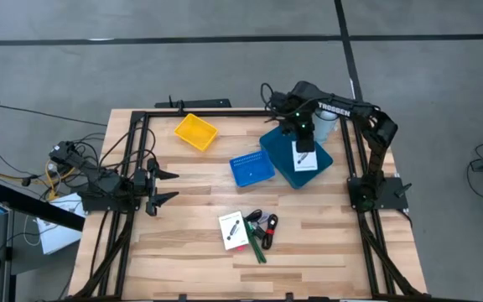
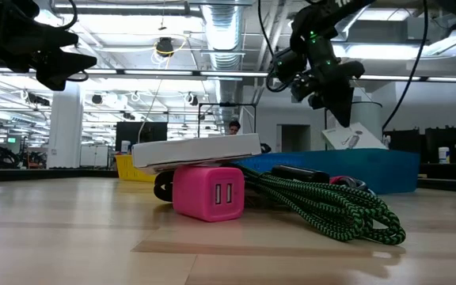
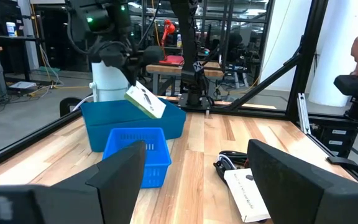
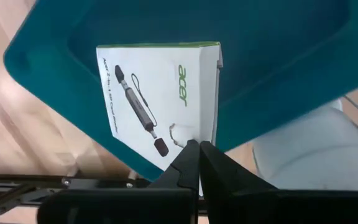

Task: Pick and place items into bin
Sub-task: Put the right SD card reader box into the dark blue bin, then put the SD card reader box into the dark blue bin

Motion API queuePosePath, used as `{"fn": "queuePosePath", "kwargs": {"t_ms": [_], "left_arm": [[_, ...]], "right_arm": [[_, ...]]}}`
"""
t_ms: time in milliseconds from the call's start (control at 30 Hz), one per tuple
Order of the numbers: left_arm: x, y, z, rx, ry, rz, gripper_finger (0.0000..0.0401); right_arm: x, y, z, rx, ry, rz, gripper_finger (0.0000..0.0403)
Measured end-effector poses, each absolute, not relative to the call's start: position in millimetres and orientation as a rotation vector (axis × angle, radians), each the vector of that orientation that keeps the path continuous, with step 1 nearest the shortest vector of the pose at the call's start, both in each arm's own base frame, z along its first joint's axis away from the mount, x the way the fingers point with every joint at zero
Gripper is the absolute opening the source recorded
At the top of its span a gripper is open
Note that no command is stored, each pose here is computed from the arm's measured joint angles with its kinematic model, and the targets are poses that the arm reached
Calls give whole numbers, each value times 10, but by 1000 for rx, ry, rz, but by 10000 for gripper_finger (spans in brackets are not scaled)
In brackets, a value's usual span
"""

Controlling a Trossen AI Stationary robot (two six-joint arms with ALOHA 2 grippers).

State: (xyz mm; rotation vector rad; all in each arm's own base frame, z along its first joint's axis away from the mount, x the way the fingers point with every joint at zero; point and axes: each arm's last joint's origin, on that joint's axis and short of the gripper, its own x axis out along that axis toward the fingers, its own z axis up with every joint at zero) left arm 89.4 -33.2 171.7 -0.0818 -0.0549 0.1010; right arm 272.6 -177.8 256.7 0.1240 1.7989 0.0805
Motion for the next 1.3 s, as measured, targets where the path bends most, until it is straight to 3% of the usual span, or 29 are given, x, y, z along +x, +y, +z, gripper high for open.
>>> {"fn": "queuePosePath", "kwargs": {"t_ms": [800,1133,1300], "left_arm": [[894,-332,1717,-82,-55,100,272],[894,-332,1718,-82,-55,100,272],[894,-332,1718,-82,-55,100,272]], "right_arm": [[2781,-1762,2554,150,1775,-13,3],[2793,-1770,2551,161,1762,-39,92],[2774,-1761,2567,166,1785,-38,114]]}}
